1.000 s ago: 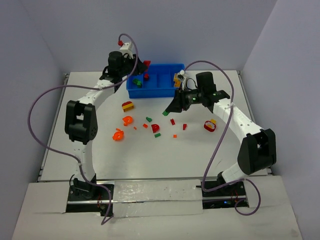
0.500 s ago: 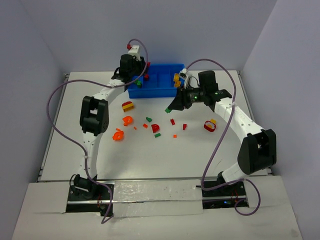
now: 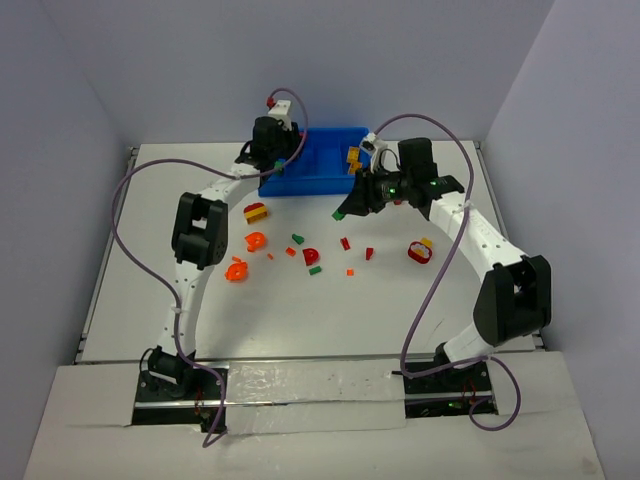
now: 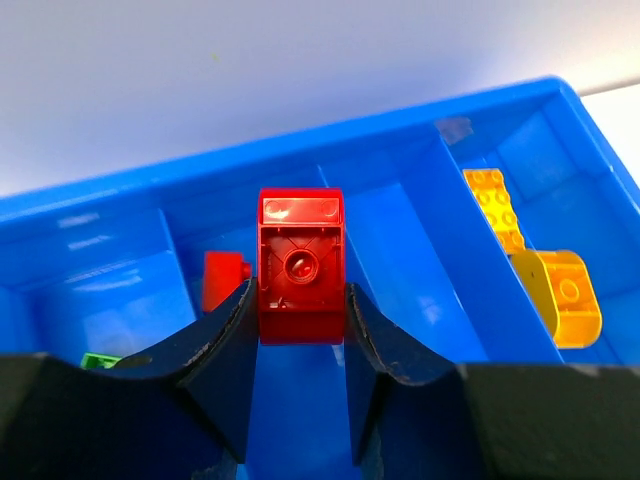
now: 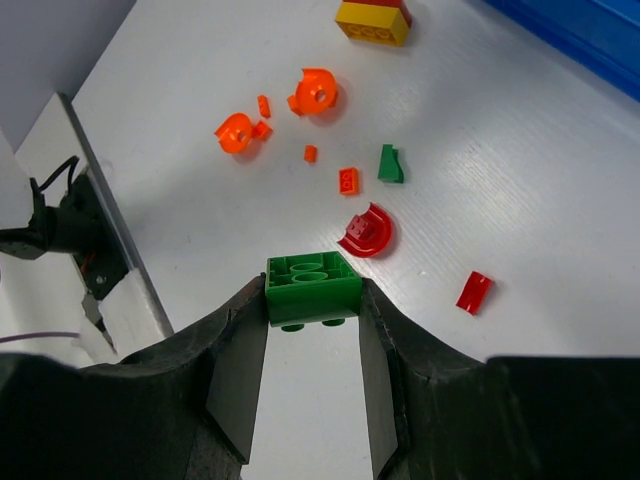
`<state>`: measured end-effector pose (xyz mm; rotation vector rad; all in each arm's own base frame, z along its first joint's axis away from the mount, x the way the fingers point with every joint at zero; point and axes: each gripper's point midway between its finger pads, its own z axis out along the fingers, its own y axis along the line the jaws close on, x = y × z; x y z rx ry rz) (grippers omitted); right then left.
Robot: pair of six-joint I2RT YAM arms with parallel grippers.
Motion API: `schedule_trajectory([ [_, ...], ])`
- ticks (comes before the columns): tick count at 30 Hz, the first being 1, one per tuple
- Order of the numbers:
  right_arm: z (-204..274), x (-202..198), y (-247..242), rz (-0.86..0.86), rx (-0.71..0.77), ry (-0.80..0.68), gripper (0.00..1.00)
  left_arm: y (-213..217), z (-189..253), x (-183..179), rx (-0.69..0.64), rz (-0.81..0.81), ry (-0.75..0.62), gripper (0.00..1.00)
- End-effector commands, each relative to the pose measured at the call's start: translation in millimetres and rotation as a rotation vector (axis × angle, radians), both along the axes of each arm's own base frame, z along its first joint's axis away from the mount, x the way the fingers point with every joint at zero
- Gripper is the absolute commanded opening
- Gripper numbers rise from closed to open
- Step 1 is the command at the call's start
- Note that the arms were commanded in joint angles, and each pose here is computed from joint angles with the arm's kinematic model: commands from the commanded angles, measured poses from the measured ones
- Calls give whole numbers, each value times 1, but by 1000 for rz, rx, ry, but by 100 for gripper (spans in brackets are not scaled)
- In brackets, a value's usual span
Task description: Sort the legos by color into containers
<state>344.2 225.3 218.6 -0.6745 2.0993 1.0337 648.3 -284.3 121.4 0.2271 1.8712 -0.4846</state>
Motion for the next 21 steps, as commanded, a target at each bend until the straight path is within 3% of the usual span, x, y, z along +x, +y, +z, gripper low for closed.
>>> schedule_trajectory([
  [1, 25, 28, -4, -79, 3, -80, 0, 2, 34, 15, -19, 44, -83, 42],
  [13, 74, 87, -8, -302, 79, -225, 0, -3, 61, 9, -70, -20, -85, 83],
  [16, 81, 105, -10, -378, 97, -250, 0, 6, 107, 10, -133, -6, -132, 83],
  [21, 89, 155, 6, -545, 93, -313, 0, 70, 214, -11, -282, 11, -201, 91],
])
